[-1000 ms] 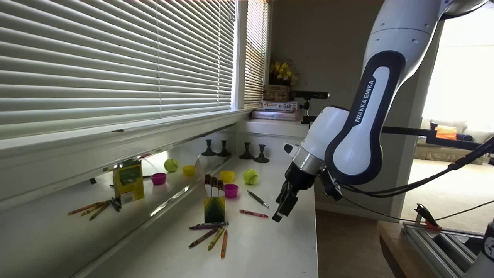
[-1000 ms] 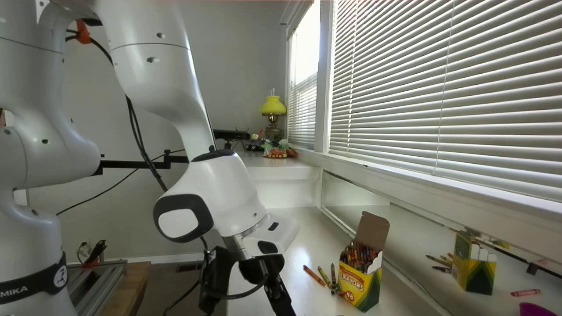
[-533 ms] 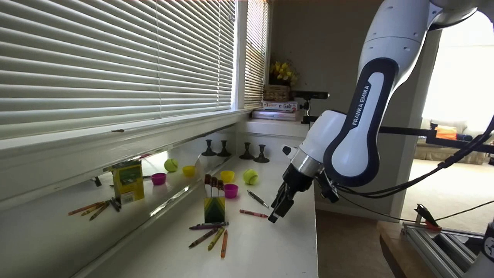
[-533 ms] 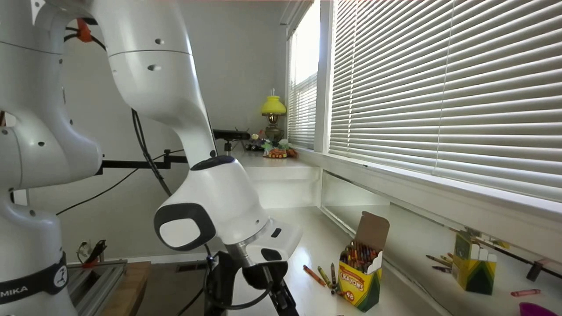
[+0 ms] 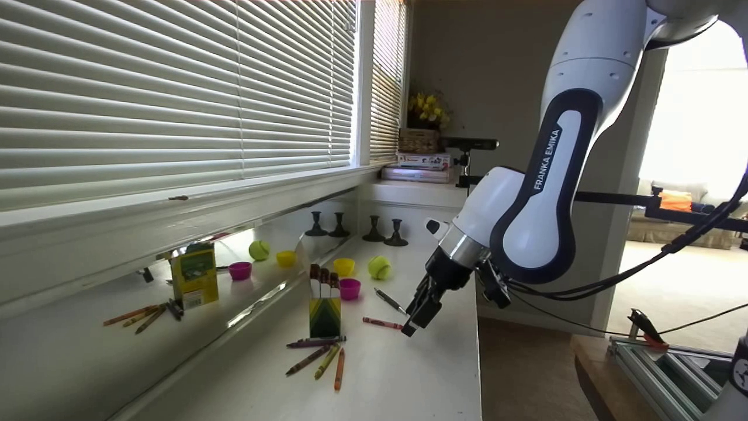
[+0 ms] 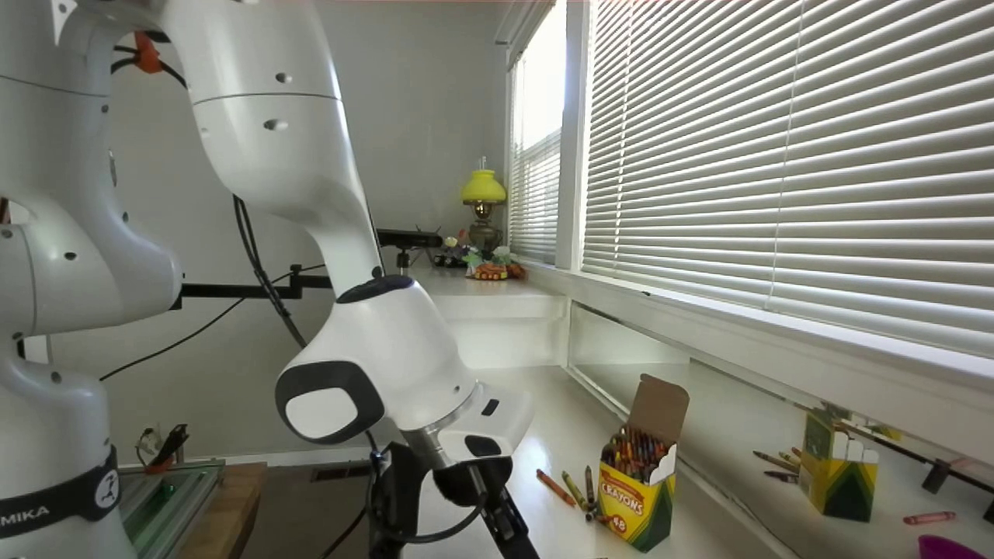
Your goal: Put two shiny objects in the pink bowl then put the pink crayon in the box on the counter.
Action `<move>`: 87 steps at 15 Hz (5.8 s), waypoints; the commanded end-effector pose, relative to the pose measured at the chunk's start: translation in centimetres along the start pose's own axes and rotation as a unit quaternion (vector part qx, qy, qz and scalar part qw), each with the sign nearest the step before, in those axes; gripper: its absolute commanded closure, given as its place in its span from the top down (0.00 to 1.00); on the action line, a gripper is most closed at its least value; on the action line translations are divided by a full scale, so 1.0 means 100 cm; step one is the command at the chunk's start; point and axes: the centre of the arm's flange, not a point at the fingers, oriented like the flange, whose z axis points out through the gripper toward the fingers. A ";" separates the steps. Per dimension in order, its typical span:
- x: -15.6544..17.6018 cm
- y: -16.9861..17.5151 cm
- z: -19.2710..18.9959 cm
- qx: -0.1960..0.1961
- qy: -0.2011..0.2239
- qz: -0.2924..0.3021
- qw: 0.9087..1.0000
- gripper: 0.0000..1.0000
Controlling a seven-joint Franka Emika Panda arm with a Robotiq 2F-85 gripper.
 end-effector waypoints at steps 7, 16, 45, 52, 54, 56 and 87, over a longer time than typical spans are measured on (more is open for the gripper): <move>0.009 0.014 0.013 0.003 0.016 0.004 1.000 0.42; 0.009 0.012 0.022 0.009 0.015 -0.015 1.000 0.10; 0.160 -0.006 -0.130 0.048 -0.226 -0.107 0.967 0.02; 0.223 0.013 -0.177 0.088 -0.301 -0.072 0.947 0.02; 0.201 0.009 -0.171 0.074 -0.293 -0.081 0.950 0.02; 0.206 0.014 -0.178 0.075 -0.291 -0.079 0.951 0.09; 0.302 0.054 -0.058 0.153 -0.360 0.225 0.892 0.02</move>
